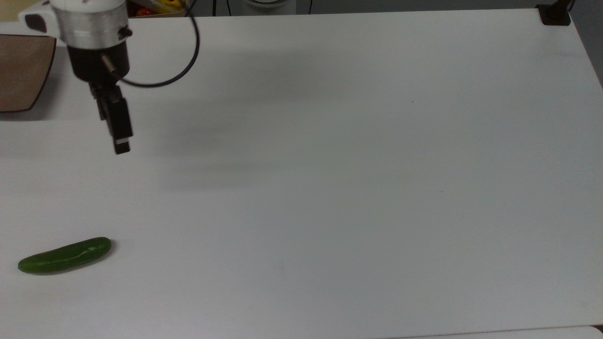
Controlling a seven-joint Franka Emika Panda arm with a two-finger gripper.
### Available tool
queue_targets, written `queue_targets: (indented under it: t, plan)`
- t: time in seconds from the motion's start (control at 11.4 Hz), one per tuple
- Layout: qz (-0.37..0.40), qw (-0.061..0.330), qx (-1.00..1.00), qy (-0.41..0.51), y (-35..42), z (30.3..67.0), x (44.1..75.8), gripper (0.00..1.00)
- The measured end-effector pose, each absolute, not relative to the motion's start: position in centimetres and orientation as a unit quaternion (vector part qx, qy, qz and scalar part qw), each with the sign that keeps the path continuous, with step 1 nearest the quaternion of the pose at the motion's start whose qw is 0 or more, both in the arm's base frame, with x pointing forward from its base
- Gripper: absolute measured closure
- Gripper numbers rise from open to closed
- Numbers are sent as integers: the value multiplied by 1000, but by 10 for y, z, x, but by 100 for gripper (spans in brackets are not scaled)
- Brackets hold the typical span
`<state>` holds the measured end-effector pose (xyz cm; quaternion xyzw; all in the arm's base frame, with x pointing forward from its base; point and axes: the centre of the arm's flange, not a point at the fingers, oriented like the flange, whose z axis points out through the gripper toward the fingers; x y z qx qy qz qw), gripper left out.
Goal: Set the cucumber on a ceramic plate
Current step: 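Move the open gripper over to the green cucumber and lower it, then close the gripper around the middle of the cucumber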
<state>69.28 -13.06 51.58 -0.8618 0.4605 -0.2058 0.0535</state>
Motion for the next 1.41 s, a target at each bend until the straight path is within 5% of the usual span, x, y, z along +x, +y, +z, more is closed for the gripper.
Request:
queue_targets:
  t: [0.44, 1.41]
  plan:
    - [-283, 86, -790, 538, -174, 455, 731, 0]
    - [-332, 91, -777, 528, -177, 319, 776, 0]
